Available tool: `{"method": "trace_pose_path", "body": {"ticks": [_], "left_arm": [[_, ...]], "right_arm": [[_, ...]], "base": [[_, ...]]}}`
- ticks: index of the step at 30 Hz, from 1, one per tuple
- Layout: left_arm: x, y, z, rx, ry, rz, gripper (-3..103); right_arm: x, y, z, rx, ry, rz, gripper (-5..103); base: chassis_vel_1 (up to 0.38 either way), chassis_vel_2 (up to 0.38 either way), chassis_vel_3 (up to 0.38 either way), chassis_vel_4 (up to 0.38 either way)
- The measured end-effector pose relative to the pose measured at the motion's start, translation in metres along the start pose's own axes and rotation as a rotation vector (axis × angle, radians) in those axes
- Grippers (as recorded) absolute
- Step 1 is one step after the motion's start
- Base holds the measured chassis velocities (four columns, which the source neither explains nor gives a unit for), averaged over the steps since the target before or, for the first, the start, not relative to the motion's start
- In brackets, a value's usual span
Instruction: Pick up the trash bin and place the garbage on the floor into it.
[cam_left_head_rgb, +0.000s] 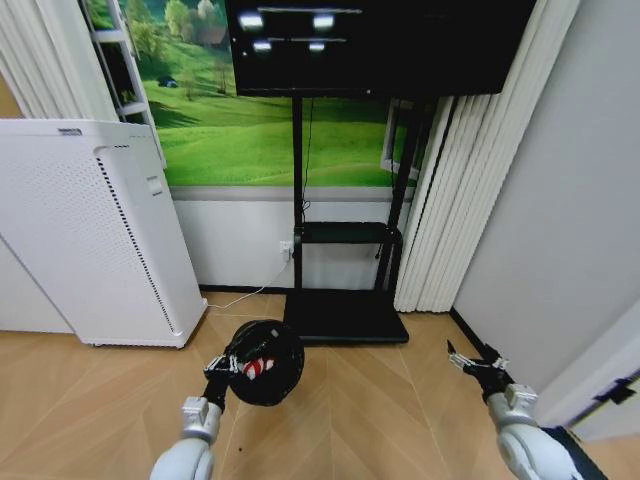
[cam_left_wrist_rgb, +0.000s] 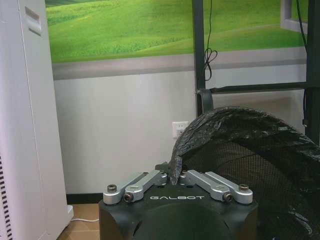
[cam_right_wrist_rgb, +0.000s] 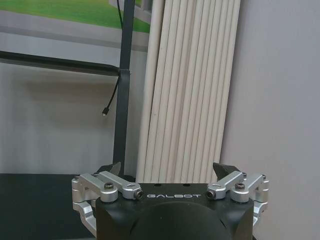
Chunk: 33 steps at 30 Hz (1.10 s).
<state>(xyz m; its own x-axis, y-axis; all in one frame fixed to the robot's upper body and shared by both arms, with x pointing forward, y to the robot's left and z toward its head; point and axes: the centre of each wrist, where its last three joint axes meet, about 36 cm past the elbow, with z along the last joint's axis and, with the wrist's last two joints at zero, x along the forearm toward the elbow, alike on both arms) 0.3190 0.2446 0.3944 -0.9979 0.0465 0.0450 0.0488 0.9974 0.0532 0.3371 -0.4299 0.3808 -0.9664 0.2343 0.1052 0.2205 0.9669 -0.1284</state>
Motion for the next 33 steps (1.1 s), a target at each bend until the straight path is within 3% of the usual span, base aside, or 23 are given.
{"method": "trace_pose_path", "body": {"ticks": [22, 33], "left_arm": [[0.001, -0.003, 0.008, 0.014, 0.007, -0.015, 4], [-0.003, -0.002, 0.012, 0.015, 0.012, -0.016, 4]], "right_arm": [[-0.001, 0.000, 0.001, 0.000, -0.001, -0.001, 100], [-0.001, 0.001, 0.001, 0.000, -0.001, -0.001, 100]], "base": [[0.002, 0.001, -0.003, -0.002], [0.152, 0.158, -0.146, -0.150]]}}
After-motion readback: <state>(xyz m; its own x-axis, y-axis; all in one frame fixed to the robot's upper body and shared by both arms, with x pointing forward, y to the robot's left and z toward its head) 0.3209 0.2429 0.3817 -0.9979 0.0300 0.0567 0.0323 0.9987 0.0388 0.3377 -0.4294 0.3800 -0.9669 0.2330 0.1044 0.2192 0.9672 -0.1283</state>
